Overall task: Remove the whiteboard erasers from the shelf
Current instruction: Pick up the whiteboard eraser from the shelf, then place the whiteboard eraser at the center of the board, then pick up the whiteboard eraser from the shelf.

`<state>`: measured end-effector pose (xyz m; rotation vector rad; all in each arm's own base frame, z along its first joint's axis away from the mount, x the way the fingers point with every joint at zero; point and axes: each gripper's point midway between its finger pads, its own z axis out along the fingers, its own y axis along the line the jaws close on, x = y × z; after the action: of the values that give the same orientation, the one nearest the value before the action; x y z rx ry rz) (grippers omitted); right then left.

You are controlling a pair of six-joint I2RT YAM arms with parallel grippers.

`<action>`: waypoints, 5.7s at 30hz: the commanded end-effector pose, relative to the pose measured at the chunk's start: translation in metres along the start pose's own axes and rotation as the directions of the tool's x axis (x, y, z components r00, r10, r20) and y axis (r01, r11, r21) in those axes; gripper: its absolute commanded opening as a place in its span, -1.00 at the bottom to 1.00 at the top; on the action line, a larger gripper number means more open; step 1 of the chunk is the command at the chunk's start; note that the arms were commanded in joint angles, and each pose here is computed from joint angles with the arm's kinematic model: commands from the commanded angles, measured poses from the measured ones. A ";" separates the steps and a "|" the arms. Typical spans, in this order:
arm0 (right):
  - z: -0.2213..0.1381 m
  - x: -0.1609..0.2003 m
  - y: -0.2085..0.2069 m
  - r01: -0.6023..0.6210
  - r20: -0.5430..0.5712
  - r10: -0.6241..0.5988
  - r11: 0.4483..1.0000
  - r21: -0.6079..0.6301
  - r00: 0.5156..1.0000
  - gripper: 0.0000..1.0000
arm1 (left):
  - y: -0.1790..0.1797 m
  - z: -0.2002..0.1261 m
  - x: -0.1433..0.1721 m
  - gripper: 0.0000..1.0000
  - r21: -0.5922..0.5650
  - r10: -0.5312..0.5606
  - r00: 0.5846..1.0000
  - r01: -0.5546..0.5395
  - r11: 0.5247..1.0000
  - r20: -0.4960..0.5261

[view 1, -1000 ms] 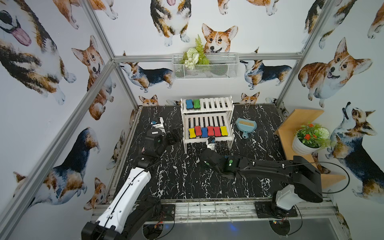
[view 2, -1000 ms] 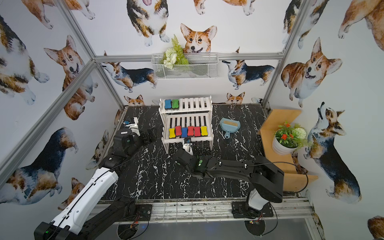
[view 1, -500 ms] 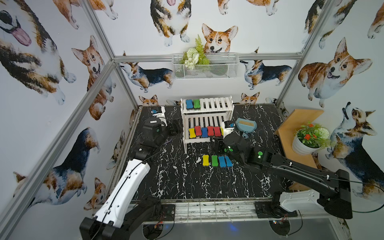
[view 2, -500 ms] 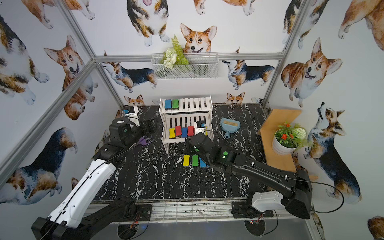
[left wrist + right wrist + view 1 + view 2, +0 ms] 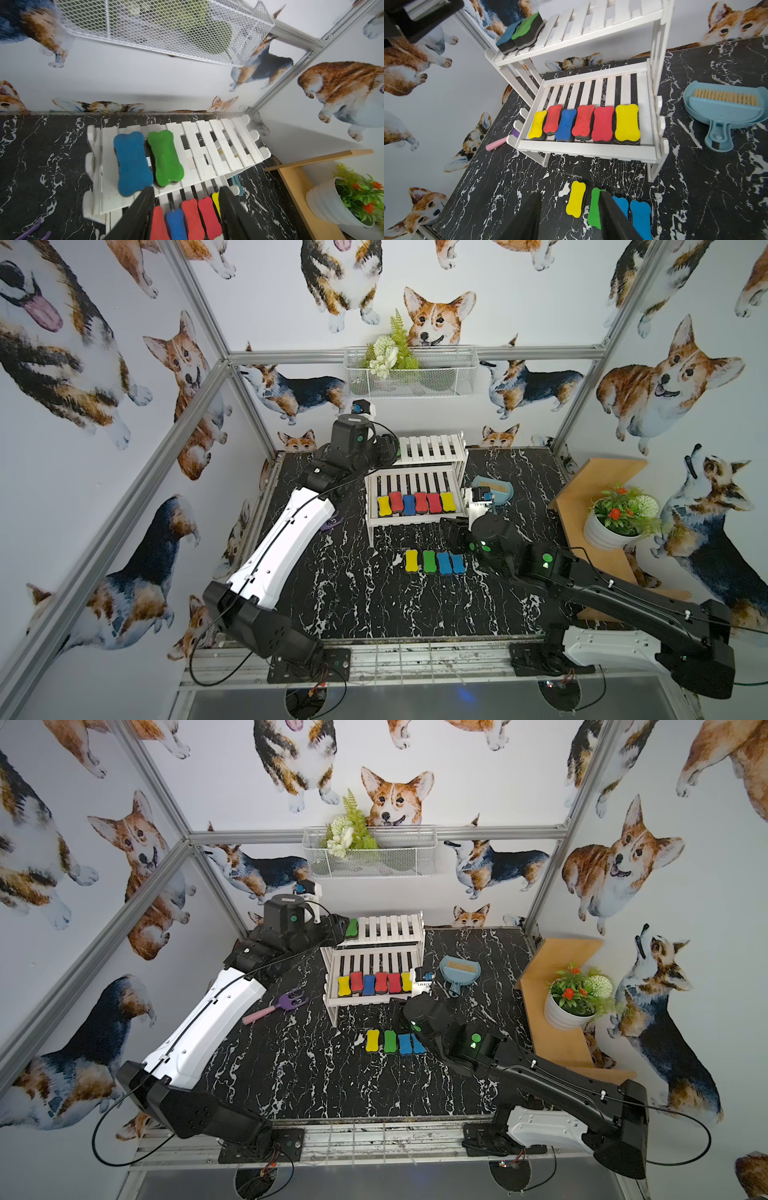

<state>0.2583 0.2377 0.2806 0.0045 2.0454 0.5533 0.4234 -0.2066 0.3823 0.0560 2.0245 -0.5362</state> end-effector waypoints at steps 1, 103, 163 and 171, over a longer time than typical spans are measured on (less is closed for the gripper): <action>-0.001 -0.001 -0.008 -0.018 0.016 0.018 0.999 0.027 1.000 0.02 | -0.006 0.010 0.008 0.08 -0.038 0.061 0.997 -0.063 0.997 -0.055; -0.010 -0.003 -0.053 -0.118 0.072 0.113 0.991 0.068 0.991 0.09 | 0.034 -0.059 0.267 -0.30 -0.206 0.020 0.953 -0.086 0.975 -0.302; -0.008 -0.010 -0.044 -0.138 0.077 0.134 0.990 0.042 0.988 0.12 | 0.027 -0.029 0.031 0.24 -0.124 0.044 0.991 -0.059 0.990 -0.123; -0.011 -0.015 -0.046 -0.130 0.086 0.125 0.990 0.055 0.988 0.12 | 0.045 0.014 0.008 0.20 -0.237 0.092 0.985 -0.125 0.964 -0.144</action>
<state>0.2655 0.1912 0.2730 0.1852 2.0135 0.5661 0.4349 -0.1804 0.3616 0.0350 2.1616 -0.3038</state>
